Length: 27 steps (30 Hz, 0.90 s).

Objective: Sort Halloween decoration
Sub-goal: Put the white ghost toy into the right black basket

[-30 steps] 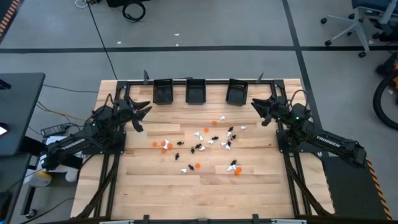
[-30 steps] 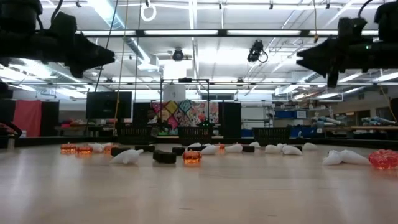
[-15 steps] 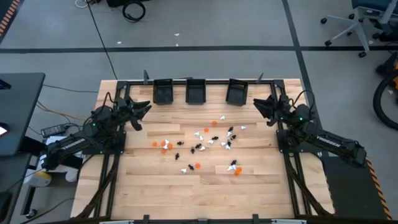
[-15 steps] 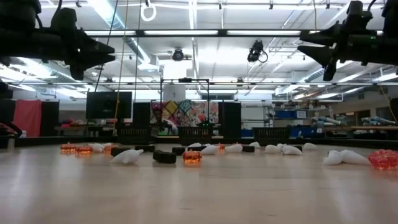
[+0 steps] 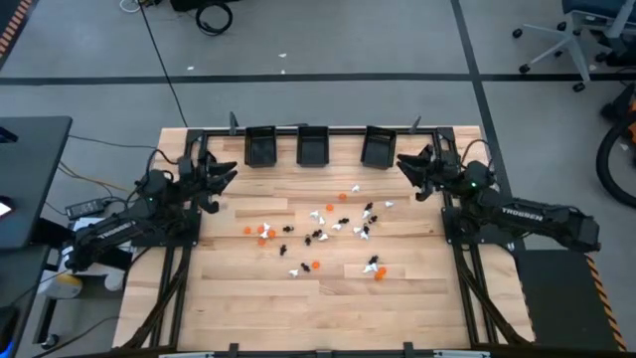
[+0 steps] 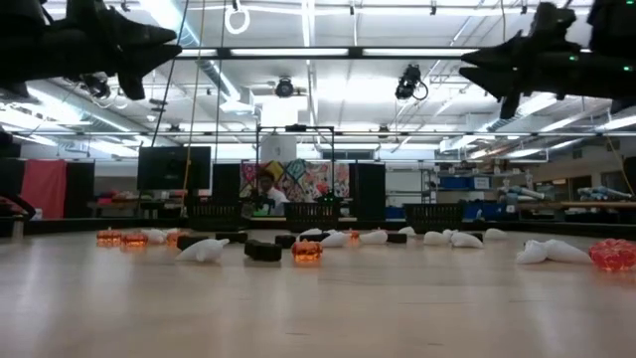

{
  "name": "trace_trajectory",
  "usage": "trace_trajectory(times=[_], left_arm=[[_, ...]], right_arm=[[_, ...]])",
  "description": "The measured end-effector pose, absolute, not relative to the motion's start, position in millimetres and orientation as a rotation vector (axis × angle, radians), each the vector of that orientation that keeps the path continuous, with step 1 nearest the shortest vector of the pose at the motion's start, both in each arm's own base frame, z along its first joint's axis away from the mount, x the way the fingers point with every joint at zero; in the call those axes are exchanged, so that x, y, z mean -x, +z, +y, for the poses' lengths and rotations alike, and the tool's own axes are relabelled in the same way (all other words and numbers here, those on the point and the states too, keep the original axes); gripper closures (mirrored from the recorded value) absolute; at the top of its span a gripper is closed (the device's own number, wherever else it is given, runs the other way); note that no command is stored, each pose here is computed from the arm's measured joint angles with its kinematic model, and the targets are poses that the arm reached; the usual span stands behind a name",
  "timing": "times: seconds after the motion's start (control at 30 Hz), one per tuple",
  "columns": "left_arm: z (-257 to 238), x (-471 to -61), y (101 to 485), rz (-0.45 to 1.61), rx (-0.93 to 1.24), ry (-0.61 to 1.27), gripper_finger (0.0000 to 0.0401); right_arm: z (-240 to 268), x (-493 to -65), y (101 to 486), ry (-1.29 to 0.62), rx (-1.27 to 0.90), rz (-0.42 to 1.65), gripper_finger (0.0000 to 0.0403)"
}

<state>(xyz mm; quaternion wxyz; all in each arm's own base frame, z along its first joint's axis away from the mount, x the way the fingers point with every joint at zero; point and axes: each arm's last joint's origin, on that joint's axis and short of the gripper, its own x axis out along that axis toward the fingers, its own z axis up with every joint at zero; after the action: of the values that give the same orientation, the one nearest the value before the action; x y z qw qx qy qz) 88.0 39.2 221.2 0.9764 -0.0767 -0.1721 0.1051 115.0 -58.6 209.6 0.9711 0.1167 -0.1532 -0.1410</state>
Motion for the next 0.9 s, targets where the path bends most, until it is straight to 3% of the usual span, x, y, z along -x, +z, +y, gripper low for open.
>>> trace_trajectory(times=[0.4, 0.63, 0.9], left_arm=[[38, -111, 208, -0.180, 0.092, 0.256, 0.0277], [33, -120, 223, -0.051, 0.110, 0.258, 0.0216], [28, -131, 217, 0.109, 0.155, 0.222, 0.0159]], right_arm=[[-66, -188, 232, -0.213, -0.165, 0.112, 0.0268], [-57, -224, 244, -0.213, -0.097, 0.342, 0.0268], [-36, -242, 227, -0.246, 0.027, 0.725, 0.0264]])
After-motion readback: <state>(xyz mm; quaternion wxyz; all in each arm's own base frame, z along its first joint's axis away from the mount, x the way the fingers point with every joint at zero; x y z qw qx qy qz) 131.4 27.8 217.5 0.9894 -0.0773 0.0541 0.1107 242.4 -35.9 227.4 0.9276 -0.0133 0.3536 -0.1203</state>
